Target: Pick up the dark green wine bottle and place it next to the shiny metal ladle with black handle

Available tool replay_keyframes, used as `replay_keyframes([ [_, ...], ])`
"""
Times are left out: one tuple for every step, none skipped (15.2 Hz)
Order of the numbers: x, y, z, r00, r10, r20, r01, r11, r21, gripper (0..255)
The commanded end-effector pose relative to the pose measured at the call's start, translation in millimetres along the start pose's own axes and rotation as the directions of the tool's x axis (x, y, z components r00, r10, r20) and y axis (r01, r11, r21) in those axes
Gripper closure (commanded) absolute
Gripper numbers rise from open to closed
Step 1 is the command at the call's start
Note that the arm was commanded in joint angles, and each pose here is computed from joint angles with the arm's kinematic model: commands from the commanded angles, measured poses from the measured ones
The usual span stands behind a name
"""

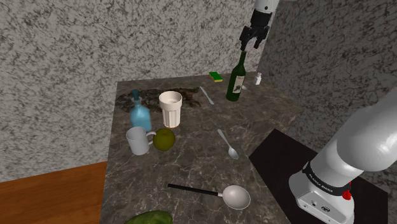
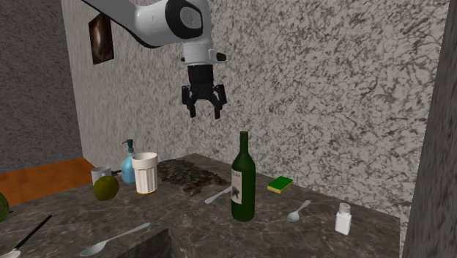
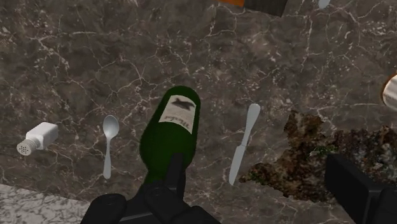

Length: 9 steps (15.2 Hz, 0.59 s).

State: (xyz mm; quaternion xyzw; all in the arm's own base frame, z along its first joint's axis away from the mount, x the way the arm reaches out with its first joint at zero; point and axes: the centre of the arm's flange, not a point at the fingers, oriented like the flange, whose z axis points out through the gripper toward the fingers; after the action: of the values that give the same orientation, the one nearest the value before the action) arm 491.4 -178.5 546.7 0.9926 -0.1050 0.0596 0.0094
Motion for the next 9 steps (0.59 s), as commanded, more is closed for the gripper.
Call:
replay_keyframes([
  [21.3, 18.6, 10.7, 1.0, 0.025, 0.004, -0.025, 1.0, -0.001, 0],
  [30.2, 26.8, 16.5, 0.999, 0.037, 0.007, -0.037, 0.999, -0.001, 0],
  [39.0, 35.1, 22.4, 0.999, 0.049, 0.009, -0.049, 0.999, -0.001, 0],
  [47.7, 43.5, 28.3, 0.998, 0.061, 0.011, -0.061, 0.998, -0.002, 0],
  [56.2, 52.1, 34.2, 0.997, 0.074, 0.014, -0.074, 0.997, -0.002, 0],
  [64.7, 60.7, 40.2, 0.996, 0.086, 0.016, -0.086, 0.996, -0.002, 0],
  [73.0, 69.5, 46.1, 0.995, 0.098, 0.019, -0.098, 0.995, -0.002, 0],
  [81.2, 78.3, 52.1, 0.994, 0.11, 0.021, -0.11, 0.994, -0.003, 0],
  [89.2, 87.3, 58.1, 0.992, 0.122, 0.024, -0.122, 0.993, -0.003, 0],
])
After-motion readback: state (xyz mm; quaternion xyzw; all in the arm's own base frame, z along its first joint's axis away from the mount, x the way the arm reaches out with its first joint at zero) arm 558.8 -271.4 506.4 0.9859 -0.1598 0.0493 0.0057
